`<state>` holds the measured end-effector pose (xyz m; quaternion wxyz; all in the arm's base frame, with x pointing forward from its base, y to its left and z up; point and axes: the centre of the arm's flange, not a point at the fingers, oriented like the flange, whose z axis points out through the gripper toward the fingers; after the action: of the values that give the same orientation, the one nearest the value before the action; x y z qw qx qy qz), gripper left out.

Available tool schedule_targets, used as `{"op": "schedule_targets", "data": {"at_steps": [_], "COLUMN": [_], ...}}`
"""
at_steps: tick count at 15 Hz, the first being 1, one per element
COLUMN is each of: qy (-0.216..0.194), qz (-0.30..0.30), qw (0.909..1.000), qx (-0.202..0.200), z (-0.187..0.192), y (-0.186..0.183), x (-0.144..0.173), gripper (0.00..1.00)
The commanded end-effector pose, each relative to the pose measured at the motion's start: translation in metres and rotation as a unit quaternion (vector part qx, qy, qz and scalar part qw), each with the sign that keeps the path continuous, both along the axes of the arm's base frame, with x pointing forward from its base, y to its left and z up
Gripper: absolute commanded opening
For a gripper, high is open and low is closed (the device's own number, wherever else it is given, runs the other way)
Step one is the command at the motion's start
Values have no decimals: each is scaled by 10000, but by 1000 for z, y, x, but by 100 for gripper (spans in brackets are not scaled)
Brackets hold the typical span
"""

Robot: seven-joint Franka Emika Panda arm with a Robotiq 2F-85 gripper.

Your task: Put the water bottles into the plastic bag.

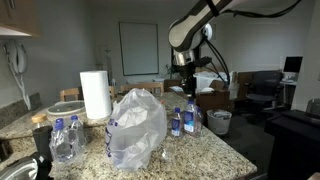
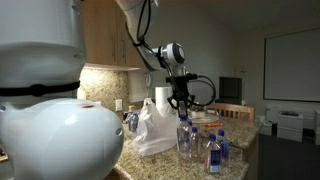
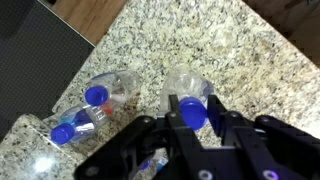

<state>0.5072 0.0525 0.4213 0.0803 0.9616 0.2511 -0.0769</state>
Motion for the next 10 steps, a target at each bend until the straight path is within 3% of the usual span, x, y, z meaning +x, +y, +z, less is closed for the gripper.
{"op": "schedule_targets", "data": {"at_steps": [1,5,10], "qy": [116,-136,-1118], "qz": [262,289,339], "qw": [9995,9995,9889], "qx": [-162,71,922], "z": [85,179,246], "y": [-2,33,126], "x": [-26,-31,-24], "gripper": [14,14,14]}}
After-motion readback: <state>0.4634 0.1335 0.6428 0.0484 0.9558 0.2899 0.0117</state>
